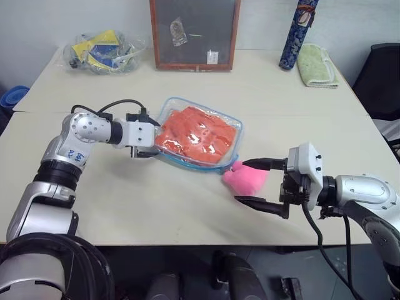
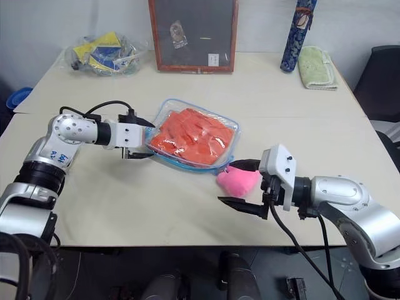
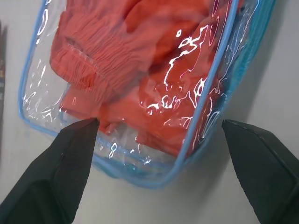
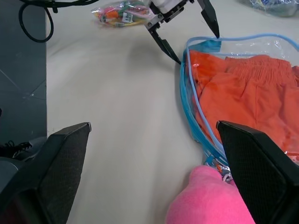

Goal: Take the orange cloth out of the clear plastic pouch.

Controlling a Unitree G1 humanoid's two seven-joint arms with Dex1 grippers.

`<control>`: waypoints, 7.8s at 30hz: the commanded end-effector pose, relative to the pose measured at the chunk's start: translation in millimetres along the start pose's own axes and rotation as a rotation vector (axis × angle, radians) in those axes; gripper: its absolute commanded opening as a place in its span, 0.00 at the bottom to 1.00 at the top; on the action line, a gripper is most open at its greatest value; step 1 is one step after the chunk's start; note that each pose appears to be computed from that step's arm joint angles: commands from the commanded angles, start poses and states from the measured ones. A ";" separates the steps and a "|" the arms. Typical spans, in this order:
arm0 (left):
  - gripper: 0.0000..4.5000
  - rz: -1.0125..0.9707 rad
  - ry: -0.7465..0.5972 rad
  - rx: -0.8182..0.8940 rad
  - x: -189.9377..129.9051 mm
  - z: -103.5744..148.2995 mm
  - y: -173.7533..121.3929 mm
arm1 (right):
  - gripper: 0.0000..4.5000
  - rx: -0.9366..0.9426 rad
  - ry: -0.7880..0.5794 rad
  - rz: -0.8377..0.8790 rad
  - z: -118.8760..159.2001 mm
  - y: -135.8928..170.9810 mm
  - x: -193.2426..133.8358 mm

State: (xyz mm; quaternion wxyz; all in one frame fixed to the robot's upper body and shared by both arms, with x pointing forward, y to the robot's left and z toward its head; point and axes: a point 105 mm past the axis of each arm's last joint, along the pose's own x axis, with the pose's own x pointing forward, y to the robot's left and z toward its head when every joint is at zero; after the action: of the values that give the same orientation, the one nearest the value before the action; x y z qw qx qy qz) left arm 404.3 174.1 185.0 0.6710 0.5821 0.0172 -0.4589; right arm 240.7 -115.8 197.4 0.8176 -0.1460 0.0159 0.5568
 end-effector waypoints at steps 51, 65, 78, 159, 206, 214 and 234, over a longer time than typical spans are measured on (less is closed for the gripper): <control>0.46 -0.189 -0.415 -0.692 -87.6 104.1 -64.4 | 1.00 0.690 -0.139 -0.774 -76.7 -28.2 -51.7; 0.47 -0.203 -0.499 -0.557 -70.3 119.6 -51.4 | 0.55 0.657 -0.108 -0.658 -73.9 -20.8 -30.1; 0.47 -0.199 -0.497 -0.531 -61.5 119.5 -49.0 | 0.00 -0.007 0.062 -0.357 -14.6 -1.9 -23.6; 0.00 -0.489 -0.561 -0.298 33.1 176.9 -94.6 | 0.00 -0.667 0.233 0.106 -58.2 -51.7 58.7; 0.54 -0.134 -0.274 -1.075 -92.5 15.0 -108.8 | 0.54 -0.772 0.309 0.103 -59.3 -43.9 -46.7; 0.96 -0.033 -0.214 -1.035 -125.1 -3.3 -91.7 | 1.00 -0.415 0.236 -0.115 -49.2 -21.4 -63.9; 0.96 -0.312 -0.191 -0.018 -28.7 71.7 -73.1 | 1.00 -0.022 0.052 -0.156 -14.0 34.8 -27.8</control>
State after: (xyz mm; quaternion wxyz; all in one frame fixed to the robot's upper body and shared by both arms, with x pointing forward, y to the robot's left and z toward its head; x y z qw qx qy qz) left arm 302.5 140.4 166.6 0.6049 0.4920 0.0659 -0.6227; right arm 205.1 -138.9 176.0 0.8580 -0.1631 0.0368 0.4856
